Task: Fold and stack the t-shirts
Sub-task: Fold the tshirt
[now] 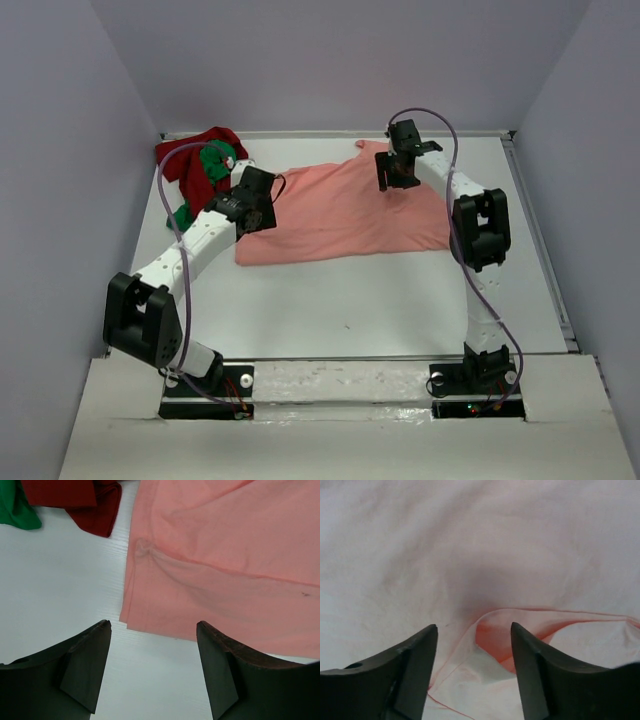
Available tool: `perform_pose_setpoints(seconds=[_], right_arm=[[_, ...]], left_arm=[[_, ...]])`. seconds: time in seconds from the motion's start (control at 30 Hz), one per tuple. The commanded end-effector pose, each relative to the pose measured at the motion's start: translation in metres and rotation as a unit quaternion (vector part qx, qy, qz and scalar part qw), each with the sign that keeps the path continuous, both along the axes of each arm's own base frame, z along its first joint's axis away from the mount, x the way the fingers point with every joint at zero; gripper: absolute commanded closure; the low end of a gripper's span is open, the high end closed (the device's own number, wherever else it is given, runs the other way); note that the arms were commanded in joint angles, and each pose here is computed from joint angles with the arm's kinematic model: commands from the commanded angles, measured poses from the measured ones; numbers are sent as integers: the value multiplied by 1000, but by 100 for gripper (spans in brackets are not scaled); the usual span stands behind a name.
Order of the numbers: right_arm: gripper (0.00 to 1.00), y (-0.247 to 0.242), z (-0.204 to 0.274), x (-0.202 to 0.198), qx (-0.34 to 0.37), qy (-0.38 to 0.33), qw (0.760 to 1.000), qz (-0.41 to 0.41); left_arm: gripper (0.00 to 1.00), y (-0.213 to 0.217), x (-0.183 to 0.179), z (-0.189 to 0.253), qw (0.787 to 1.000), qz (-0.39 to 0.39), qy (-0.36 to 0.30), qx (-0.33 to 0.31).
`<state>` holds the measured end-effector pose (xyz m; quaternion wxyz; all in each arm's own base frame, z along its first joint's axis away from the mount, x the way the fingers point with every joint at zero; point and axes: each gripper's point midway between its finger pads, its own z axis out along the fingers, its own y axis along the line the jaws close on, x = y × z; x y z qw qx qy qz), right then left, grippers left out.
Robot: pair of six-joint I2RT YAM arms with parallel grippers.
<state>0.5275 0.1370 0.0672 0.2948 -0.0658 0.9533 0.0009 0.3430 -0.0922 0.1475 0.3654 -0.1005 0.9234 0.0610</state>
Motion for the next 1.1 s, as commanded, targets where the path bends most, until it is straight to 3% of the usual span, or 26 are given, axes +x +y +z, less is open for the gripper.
perform_pose_setpoints(seconds=[0.0, 0.1, 0.13, 0.2, 0.23, 0.27, 0.3, 0.37, 0.8, 1.07], right_arm=[[25, 5, 51, 13, 5, -63, 998, 9], [23, -4, 72, 7, -5, -80, 997, -6], [32, -14, 67, -1, -20, -75, 997, -28], [63, -24, 68, -13, -34, -72, 996, -47], [100, -37, 77, -19, -54, -83, 993, -72], [100, -41, 74, -25, -59, -80, 992, -78], [100, -50, 62, -35, -67, -68, 992, -82], [100, -62, 52, -42, -79, -62, 991, -93], [100, -88, 24, -16, -64, -23, 990, -121], [100, -99, 13, -20, -60, -9, 989, -138]], left_arm=[[21, -3, 7, -3, 1000, -11, -5, 11], [21, -10, 16, -2, 1000, -18, -3, 7], [23, -14, 20, -1, 1000, -25, -3, 3], [27, -19, 25, -1, 1000, -31, -3, 1], [40, -23, 28, -2, 999, -39, -2, -5], [50, -26, 33, -5, 999, -44, 2, -2], [80, -29, 35, -6, 999, -48, 7, -4], [100, -36, 44, -5, 998, -55, 10, -7], [100, -49, 123, -37, 998, -42, 35, 19], [100, -62, 152, -77, 996, -57, 64, -14]])
